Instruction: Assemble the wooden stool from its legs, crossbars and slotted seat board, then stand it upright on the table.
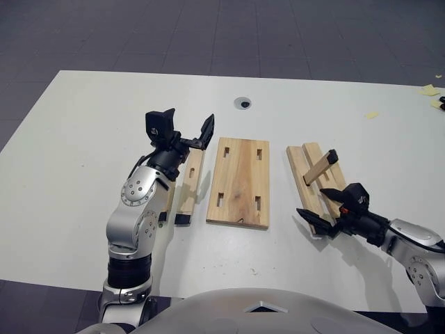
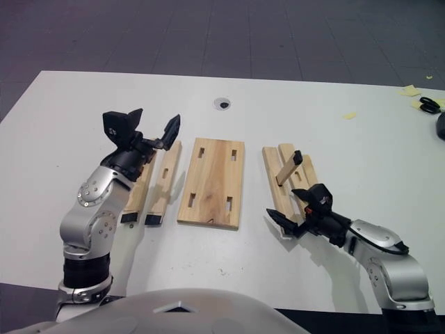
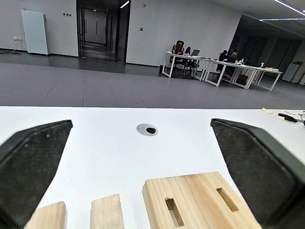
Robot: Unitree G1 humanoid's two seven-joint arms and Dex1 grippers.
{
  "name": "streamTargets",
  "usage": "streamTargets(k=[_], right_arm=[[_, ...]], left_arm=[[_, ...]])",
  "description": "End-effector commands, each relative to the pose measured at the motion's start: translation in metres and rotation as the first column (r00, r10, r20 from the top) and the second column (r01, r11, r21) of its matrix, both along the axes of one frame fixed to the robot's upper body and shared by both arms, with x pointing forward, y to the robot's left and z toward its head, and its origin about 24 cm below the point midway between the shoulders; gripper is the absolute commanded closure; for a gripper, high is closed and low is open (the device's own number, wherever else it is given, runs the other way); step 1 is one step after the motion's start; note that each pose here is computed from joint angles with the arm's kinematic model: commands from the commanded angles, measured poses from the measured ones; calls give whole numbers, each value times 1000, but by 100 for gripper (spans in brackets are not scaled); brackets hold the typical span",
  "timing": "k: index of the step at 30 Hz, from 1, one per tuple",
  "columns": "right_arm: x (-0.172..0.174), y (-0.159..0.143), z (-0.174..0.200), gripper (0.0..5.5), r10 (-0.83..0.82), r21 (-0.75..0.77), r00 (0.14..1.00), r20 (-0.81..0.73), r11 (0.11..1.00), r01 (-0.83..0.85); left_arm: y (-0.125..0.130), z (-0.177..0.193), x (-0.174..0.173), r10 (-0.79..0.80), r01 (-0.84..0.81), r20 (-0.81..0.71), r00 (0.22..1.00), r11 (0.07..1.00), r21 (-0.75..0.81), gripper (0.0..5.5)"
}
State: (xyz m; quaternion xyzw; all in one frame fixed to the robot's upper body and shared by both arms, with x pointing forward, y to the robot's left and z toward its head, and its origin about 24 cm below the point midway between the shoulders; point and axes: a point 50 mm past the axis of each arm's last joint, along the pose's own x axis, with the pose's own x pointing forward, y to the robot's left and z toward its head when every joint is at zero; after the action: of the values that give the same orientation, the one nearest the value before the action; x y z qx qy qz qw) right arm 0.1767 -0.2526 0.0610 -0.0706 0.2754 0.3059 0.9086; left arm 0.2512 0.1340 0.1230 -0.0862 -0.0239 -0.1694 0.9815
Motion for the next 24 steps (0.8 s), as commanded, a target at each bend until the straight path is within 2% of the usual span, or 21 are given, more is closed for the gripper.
streamTargets(k=[1,6,11,17,24], right_arm=[[1,-2,-9,13,24,-92,999,-46,995,-29],[-3,7,-9,13,90,-83,993,-70,992,-96],[-4,8,-11,13,82,-94,991,-107,991,-92],[6,10,-12,95,3,-68,995,-101,998,-10],[6,10,-6,204,-43,-44,985,-165,998,36]], left_arm=[[-2,-1,-2,10,-10,-5,1000,1000,5,10],[-2,-1,-1,11,-11,-5,1000,1000,8,10],[-2,-1,0,12,-12,-3,1000,1000,16,10],[-4,0,4,1,-1,6,1000,1000,22,10],[-4,-1,3,8,-9,9,1000,1000,23,10]])
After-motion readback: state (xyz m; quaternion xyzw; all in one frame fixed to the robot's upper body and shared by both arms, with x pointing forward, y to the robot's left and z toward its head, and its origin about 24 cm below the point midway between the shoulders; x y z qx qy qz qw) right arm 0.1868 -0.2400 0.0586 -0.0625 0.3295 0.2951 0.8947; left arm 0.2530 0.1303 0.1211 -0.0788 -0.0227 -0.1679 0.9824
